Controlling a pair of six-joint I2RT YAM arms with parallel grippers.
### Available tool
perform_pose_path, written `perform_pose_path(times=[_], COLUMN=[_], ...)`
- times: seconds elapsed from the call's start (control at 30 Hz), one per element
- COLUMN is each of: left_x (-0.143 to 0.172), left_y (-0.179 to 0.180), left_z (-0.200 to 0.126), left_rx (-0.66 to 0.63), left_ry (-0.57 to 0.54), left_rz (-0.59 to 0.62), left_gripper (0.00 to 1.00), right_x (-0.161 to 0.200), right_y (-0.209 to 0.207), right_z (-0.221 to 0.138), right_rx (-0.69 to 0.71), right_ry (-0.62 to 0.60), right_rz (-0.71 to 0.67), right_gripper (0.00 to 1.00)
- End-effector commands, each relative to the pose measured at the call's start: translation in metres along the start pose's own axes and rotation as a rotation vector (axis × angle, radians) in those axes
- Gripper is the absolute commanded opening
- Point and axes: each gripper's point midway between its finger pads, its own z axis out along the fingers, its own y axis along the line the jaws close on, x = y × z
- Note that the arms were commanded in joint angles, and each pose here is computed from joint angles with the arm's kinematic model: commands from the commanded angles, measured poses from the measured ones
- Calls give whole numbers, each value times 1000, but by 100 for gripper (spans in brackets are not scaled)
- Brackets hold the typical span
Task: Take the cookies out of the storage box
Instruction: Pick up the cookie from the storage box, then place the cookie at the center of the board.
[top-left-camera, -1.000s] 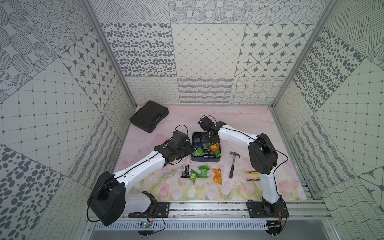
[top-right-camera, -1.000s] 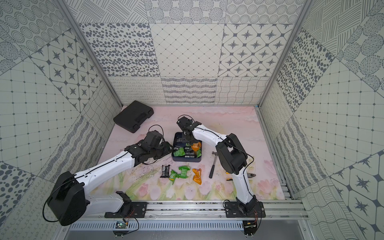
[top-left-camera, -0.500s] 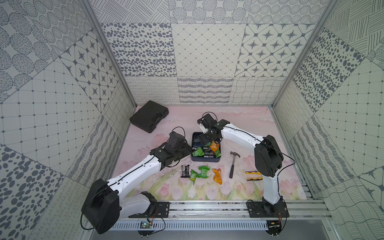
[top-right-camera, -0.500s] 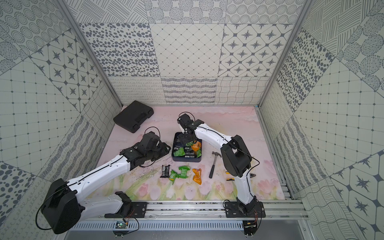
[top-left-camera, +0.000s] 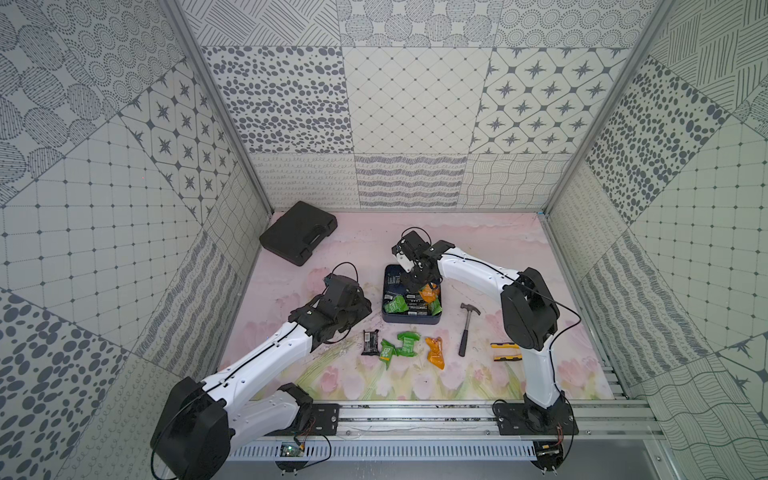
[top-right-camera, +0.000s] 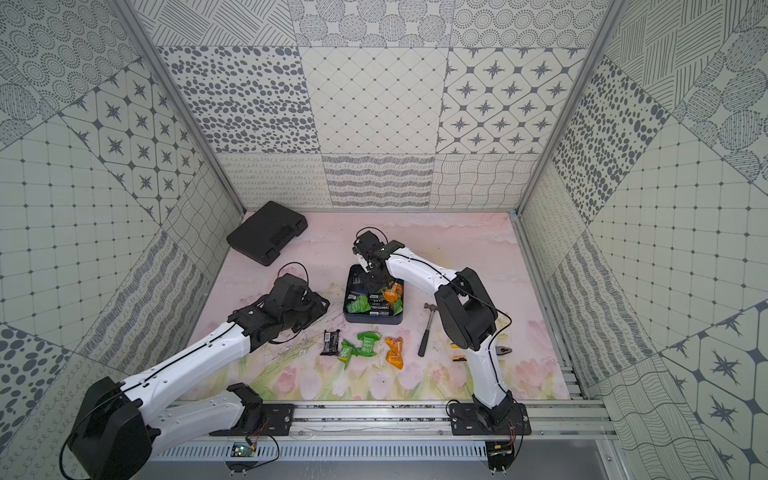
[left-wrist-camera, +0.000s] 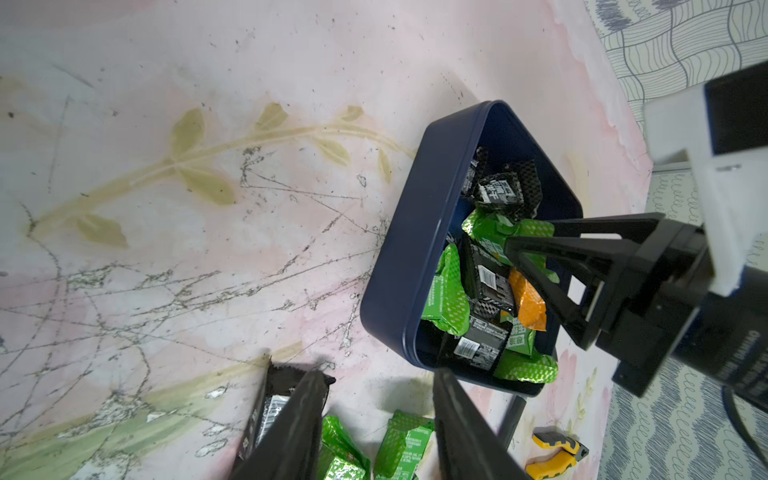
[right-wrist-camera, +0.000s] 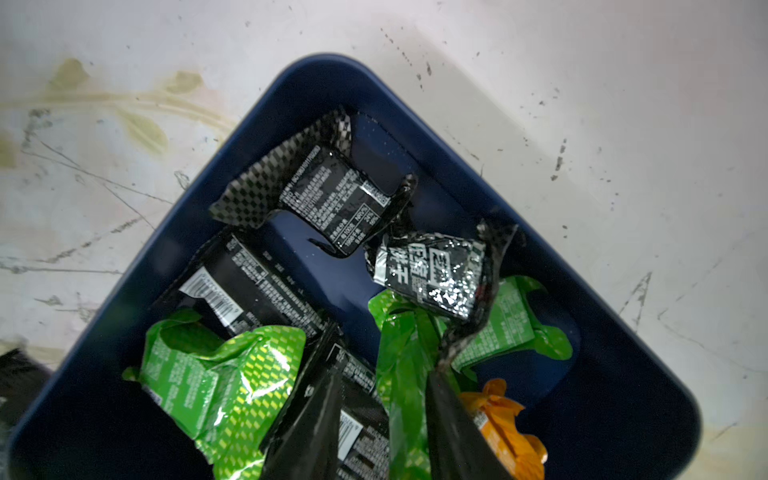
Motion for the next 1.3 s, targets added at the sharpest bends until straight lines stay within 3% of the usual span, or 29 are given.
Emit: perform_pose_path(times=[0.0,0.17,0.3,0.5,0.7,0.83,1.0,1.17,1.27], left_x=[-4,-5,-6,-10,-13,-13,-12,-7,-3], left_y=[2,3,4,14,49,70,98,128,140], left_z=[-1,-2,-3,-9,-22,-34,-53,-76,-85], left_rx=[-7,-9,-11,-49,-149,-188,-245,-305,-309], left_ry=[-19,-23,-29,-58,-107,-157,-234,-311,-335], left_rz=[-28,-37,-49,-111,-263,-358,-459,-539,-567], left_gripper=[47,46,46,45,46,46,46,45,45], right_x=[-10,-12,-17,-24,-20,-24,-41,-54,-61], right_y=[-3,-4,-4,-6,-1,21,81,148,168], right_z=[-1,-7,-19,-52,-85,-104,-119,-101,-81], right_rx=[10,10,8,14,10,1,-63,-119,-108], right_ry=[-21,-34,-61,-124,-181,-242,-388,-442,-440], right_rz=[4,7,10,14,13,-32,-156,-263,-281], right_gripper=[28,9,0,0,0,0,0,0,0])
